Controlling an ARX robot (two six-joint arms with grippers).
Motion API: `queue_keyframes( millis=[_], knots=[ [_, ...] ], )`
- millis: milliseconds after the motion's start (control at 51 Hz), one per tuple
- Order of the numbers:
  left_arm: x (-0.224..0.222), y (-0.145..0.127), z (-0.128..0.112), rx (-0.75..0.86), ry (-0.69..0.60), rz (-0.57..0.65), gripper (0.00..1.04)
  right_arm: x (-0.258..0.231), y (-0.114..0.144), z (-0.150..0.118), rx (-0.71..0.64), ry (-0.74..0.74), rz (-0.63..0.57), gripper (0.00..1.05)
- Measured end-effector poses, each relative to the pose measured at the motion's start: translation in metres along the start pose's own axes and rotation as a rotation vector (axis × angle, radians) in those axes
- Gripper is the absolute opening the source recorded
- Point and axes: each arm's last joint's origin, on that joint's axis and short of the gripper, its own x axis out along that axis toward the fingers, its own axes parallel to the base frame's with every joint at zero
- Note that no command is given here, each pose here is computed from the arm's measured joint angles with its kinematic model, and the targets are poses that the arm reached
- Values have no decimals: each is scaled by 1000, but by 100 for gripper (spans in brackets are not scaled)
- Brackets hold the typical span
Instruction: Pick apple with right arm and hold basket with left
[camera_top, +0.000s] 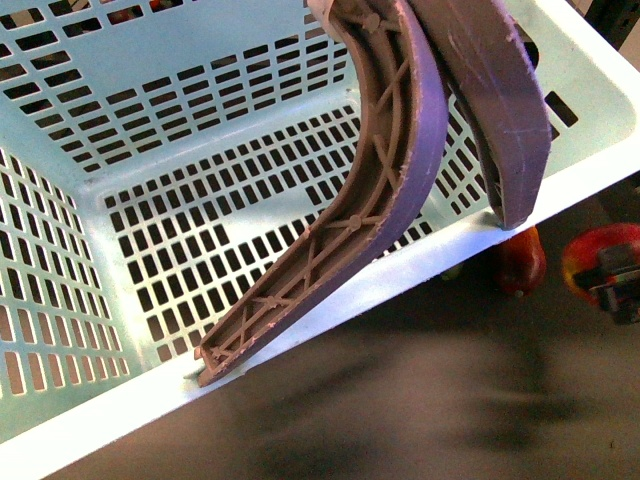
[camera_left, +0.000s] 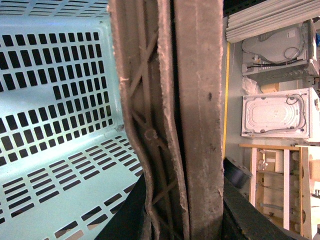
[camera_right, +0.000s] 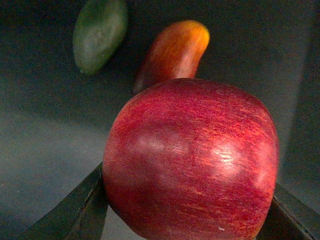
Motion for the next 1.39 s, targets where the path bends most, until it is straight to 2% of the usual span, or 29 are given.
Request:
queue_keyframes(
  millis=[118,314,510,667,804,1020,1196,1392],
  knots=[
    [0,0,0,0,0,0,20,-44,-15,15,28,-95,-6,66],
    [0,0,0,0,0,0,20,-98,-19,40,34,-242,-7,66],
    [0,0,0,0,0,0,20,-159,-7,75,32,-443,-1,66],
    [0,0,0,0,-1,1,20,-192,15,102,60,-574,92,66],
    [0,0,0,0,1,0,20,-201,46,116,94,-611,219,66],
    [0,0,0,0,0,0,20,-185,100,123,76,-580,327,66],
    [0,0,0,0,0,0,20,-166,130,121,45,-533,354,66],
    [0,0,0,0,-1,1,20,-155,143,117,30,-495,355,66]
  ],
)
